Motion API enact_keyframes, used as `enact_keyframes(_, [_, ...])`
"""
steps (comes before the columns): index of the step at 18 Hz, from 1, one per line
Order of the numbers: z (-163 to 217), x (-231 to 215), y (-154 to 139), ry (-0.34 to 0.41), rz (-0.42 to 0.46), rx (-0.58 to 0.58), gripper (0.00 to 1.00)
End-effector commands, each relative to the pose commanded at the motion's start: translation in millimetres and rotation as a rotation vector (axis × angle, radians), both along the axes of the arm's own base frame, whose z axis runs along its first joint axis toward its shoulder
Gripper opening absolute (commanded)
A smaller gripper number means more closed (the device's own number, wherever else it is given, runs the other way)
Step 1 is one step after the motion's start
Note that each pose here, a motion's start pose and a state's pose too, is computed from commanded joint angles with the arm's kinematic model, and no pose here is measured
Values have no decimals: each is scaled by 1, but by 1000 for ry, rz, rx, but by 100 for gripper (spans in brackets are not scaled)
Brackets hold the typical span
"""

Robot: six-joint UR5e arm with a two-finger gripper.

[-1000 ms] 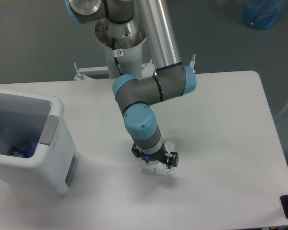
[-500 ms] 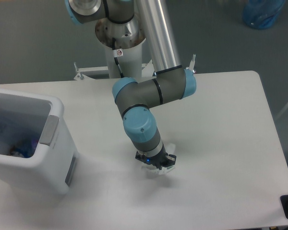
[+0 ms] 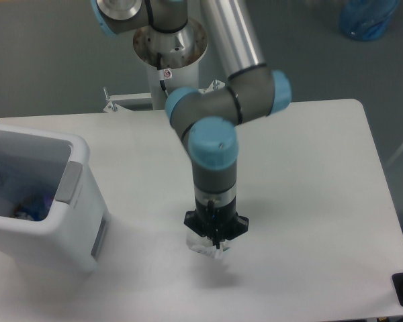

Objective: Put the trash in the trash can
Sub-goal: 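Lift the tissue and carry it over the trash bin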

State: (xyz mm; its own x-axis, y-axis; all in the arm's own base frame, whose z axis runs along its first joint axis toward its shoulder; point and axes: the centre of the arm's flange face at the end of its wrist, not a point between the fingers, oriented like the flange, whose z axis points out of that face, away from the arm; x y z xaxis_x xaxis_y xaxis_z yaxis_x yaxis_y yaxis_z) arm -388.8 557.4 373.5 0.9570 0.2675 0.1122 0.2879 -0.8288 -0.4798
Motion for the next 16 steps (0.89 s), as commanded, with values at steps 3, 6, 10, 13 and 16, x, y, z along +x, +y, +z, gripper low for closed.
enact_keyframes(3, [33,-1,11,-197,76,184,0])
enact_keyframes(6, [65,2,20,-272,120,260,0])
enact_keyframes(10, [123,30,15,-343,115,365,0])
enact_keyframes(13, [173,71,4,-368,77,433,0])
enact_keyframes(16, [210,135,9,-353,-22,464,0])
